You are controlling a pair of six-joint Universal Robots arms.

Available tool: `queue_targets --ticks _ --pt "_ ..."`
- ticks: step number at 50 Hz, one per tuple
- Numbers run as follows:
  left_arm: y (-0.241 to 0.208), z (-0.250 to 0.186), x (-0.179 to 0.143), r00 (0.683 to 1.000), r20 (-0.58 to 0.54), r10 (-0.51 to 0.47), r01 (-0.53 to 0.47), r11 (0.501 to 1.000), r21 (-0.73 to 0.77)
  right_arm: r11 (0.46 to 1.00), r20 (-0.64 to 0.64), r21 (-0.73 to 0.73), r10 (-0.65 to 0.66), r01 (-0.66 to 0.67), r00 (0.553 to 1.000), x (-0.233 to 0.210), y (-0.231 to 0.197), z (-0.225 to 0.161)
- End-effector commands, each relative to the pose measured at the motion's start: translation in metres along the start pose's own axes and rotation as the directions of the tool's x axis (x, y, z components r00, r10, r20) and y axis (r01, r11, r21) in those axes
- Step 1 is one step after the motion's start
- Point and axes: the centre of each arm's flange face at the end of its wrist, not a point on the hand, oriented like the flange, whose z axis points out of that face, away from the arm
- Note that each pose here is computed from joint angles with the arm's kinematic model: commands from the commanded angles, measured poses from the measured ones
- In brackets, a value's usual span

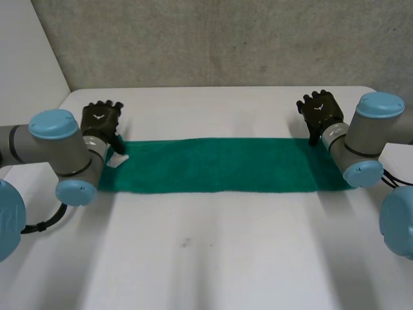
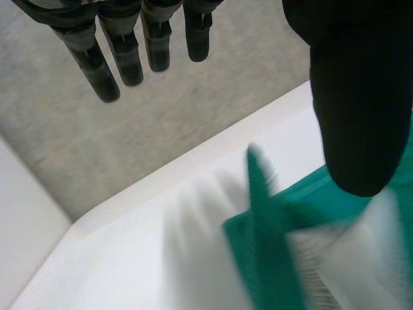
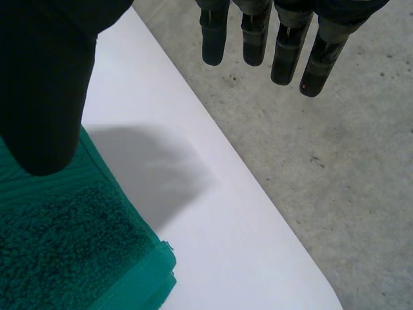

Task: Fold the towel.

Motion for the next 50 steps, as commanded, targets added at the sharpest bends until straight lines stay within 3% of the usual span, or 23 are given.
queue_targets --ticks 1,8,13,19,23,35,50 --pt "-0.022 -0.018 0.015 0.995 -0.099 0.007 -0.001 0.998 0.062 0.999 -0.049 0.003 0.052 -0.052 0.997 0.016 -0.023 -0.008" --pt "-0.056 -0.05 0.001 0.997 -0.08 0.001 0.005 0.997 0.075 0.984 -0.064 0.027 0.175 -0.173 0.983 0.045 -0.059 -0.035" --pt "-0.06 -0.074 -0.005 0.997 -0.078 -0.007 0.011 0.999 0.046 0.972 0.004 -0.039 0.231 -0.23 0.973 0.047 -0.079 -0.084" --pt "-0.051 -0.114 -0.004 0.995 -0.103 -0.013 0.01 1.0 -0.022 0.95 0.052 -0.169 0.275 -0.263 0.96 0.041 -0.058 -0.111" --pt "-0.045 -0.128 -0.003 0.993 -0.114 -0.016 0.01 0.999 -0.053 0.906 0.057 -0.31 0.32 -0.288 0.946 0.036 -0.02 -0.129" --pt "-0.036 -0.138 -0.003 0.992 -0.113 -0.05 0.04 0.995 -0.089 0.889 0.012 -0.339 0.331 -0.308 0.943 0.037 0.028 -0.123" --pt "-0.034 -0.141 -0.002 0.992 -0.111 -0.06 0.049 0.994 -0.1 0.883 -0.001 -0.35 0.332 -0.312 0.943 0.035 0.045 -0.117"
